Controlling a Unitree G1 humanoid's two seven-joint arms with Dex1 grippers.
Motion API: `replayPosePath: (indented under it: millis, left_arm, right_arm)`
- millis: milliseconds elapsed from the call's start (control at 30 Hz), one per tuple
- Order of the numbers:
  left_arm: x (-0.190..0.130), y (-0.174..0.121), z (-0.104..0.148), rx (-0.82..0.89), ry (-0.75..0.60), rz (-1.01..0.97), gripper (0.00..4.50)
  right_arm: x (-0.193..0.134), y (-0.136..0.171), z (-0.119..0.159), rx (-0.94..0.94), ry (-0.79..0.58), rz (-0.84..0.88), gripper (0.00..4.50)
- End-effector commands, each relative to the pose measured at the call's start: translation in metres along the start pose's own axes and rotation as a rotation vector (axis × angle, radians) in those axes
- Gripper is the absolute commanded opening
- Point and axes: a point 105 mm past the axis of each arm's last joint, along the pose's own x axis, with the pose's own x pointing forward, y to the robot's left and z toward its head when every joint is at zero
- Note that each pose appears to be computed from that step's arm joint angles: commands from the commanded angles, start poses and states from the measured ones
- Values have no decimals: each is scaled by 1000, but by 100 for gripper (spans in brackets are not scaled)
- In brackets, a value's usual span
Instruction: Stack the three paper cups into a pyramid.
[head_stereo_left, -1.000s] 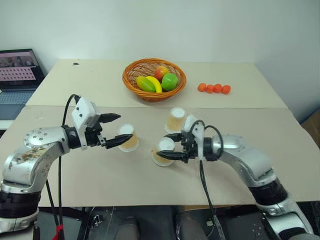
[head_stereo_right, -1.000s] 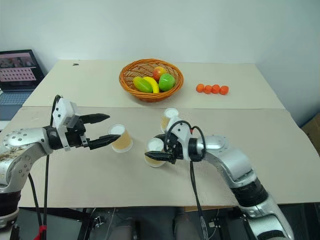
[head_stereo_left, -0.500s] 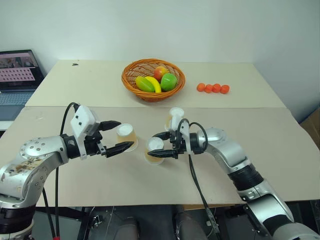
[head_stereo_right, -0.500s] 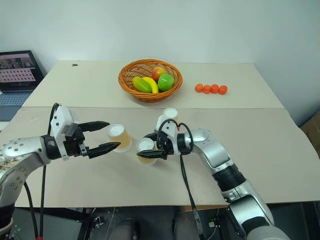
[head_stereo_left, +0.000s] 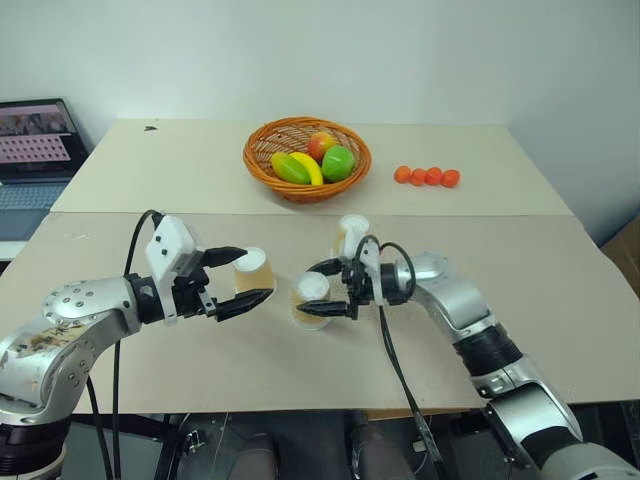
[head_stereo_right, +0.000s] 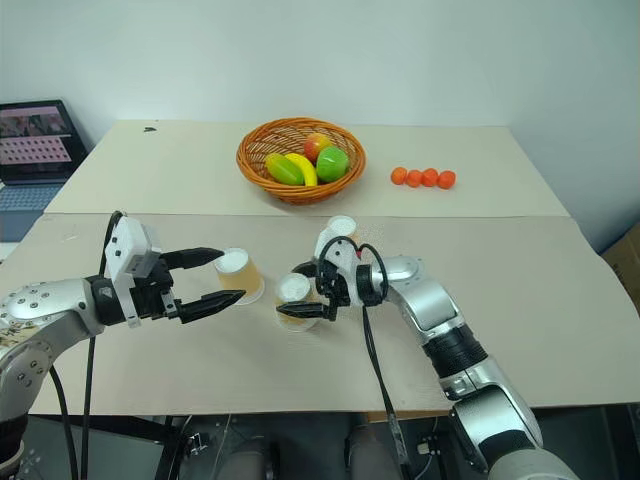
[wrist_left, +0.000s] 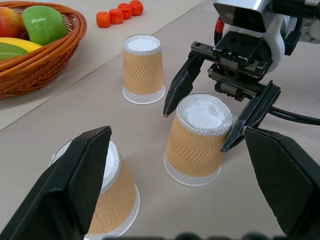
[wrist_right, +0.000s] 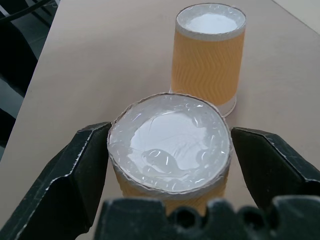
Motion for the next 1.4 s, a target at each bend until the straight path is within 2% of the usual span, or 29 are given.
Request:
replayPosePath:
  millis: [33,300,367,467,567,667,767,833,967,1233,1400]
  left_arm:
    - [1,-2,9,35,-25,-9,450]
    - [4,-2,9,31,-31,-21,450]
    - [5,-2,9,31,-33,-26,450]
    - [6,0,10,35,-33,-28,450]
    - [5,4,13,40,-36,-21,450]
    - [5,6,14,63,-29,-29,450]
    - [6,19,21,90,-43,-3,450]
    - [8,20,26,94,-59,-5,450]
    - [13,17,27,98,-66,-18,450]
    - [10,15,23,113,-46,-11,450]
    - [9,13,24,116,-46,-4,450]
  right_arm:
    - [-16,-5,42,-23,-119,-4,443]
    - [-65,-5,93,37,-254,-24,443]
    - [-82,-11,97,-7,-248,-106,443]
    - [-105,-26,87,-58,-182,-260,443]
    - [-134,-47,64,-61,-127,-461,443]
    - [-161,-58,23,-84,-11,-617,443]
    - [-174,-63,-4,-50,14,-688,443]
    - [-174,-68,-13,-46,10,-712,443]
    - [-153,-75,-18,-53,-45,-662,443]
    - [-110,-91,-15,-68,-48,-549,443]
    - [-95,-100,-12,-83,-44,-508,443]
